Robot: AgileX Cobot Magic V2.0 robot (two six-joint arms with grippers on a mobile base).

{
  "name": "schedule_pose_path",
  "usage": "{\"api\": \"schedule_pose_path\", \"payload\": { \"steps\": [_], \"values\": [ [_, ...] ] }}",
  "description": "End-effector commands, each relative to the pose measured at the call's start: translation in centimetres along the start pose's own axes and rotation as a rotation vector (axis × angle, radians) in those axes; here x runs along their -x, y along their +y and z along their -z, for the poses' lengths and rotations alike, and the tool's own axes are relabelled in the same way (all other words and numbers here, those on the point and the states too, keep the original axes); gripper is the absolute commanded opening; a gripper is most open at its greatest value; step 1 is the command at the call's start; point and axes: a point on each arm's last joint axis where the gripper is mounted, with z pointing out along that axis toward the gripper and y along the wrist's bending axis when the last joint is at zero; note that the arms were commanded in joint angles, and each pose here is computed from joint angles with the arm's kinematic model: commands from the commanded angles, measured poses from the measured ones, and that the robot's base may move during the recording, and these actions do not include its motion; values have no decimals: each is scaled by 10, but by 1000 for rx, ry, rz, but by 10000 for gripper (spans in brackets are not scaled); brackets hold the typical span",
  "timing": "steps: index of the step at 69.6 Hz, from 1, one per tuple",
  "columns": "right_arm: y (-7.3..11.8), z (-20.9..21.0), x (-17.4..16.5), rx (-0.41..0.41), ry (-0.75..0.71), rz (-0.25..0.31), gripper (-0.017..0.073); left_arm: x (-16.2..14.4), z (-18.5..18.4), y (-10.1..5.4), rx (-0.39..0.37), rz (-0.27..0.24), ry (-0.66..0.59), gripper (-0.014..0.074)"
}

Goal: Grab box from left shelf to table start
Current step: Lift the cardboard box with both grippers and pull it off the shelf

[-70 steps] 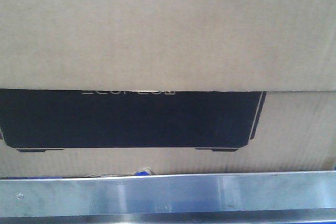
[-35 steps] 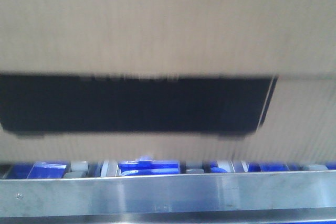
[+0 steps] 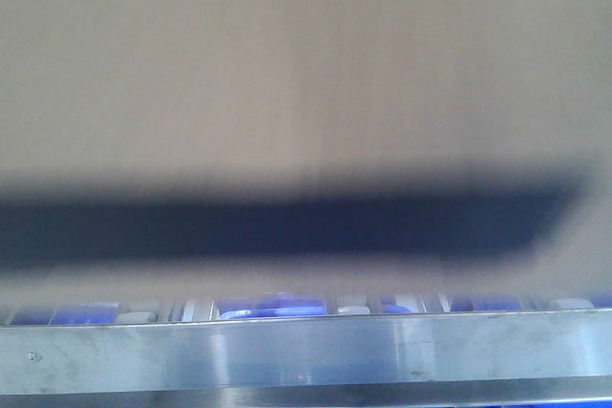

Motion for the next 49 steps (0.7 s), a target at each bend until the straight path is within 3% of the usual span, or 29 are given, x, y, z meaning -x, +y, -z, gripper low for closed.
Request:
{"api": "schedule_pose_path", "payload": {
  "steps": [1,24,49],
  "values": [
    [4,22,2,-5,-192,22,60,6,22,-2,-34,7,-232,-90],
    [18,87,-30,8,-452,73,60,-21,68,0,-76,-1,-453,-90],
    [29,129,-45,64,-710,62,60,-49,115,0,-150,11,-710,-90]
  ]
}}
